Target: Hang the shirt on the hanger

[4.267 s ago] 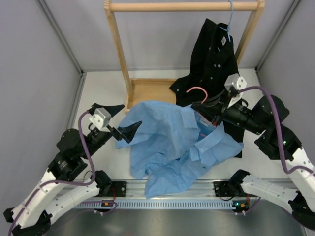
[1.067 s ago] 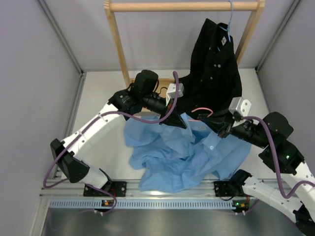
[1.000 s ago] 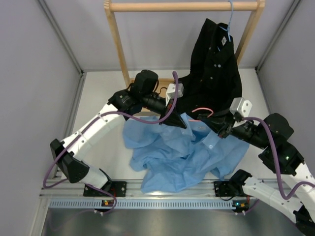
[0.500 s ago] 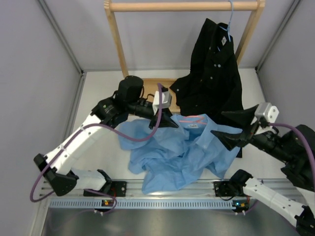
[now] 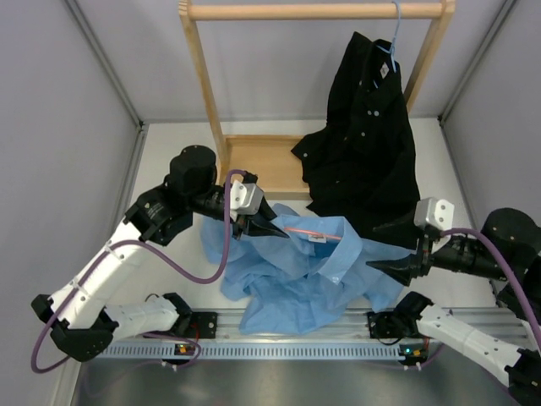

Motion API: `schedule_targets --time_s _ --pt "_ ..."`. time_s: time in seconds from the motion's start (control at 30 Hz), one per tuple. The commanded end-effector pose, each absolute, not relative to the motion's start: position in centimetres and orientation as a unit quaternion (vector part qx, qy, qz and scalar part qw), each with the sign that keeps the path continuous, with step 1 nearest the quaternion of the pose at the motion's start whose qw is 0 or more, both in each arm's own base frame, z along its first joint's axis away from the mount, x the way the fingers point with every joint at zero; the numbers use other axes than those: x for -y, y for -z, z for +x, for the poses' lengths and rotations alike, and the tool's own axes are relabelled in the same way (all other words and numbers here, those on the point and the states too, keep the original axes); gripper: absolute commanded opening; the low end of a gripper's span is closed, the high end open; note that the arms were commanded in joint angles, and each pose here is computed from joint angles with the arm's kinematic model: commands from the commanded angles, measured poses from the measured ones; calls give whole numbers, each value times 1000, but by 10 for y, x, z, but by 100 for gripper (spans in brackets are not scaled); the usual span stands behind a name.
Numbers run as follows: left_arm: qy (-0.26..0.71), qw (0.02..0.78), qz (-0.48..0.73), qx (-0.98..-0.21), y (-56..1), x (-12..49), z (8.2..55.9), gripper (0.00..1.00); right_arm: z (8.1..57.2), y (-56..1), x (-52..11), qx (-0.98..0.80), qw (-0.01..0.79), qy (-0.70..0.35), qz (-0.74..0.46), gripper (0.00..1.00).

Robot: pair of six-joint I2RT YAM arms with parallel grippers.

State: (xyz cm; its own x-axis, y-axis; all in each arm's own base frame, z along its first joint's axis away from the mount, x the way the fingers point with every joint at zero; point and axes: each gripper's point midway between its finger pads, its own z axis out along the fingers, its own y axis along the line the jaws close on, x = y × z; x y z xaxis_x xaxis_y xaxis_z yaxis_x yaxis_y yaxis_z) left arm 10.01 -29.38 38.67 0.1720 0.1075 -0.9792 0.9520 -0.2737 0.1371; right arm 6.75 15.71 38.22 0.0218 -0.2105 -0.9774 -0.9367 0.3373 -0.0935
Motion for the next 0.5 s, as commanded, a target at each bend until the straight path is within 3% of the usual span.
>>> schedule_targets --time_s 0.0,0.17,0.37,0.4,0.43,0.47 --pt "504 441 640 -377 -407 292 89 0 51 -373 -170 -585 497 -366 -526 65" --pt "520 419 639 -383 -417 295 89 0 67 -373 -180 -586 502 -355 -529 59" --pt "538 398 632 -390 -424 302 92 0 75 -386 -191 -565 518 -361 -531 43" --pt "539 400 632 -388 -429 302 91 0 76 -385 -192 -565 519 -358 -532 37" --pt "539 400 630 -391 -430 303 94 0 77 -385 -192 -563 521 -355 -534 15" --pt "535 404 627 -397 -432 303 97 0 77 -386 -191 -562 524 -353 -534 0"
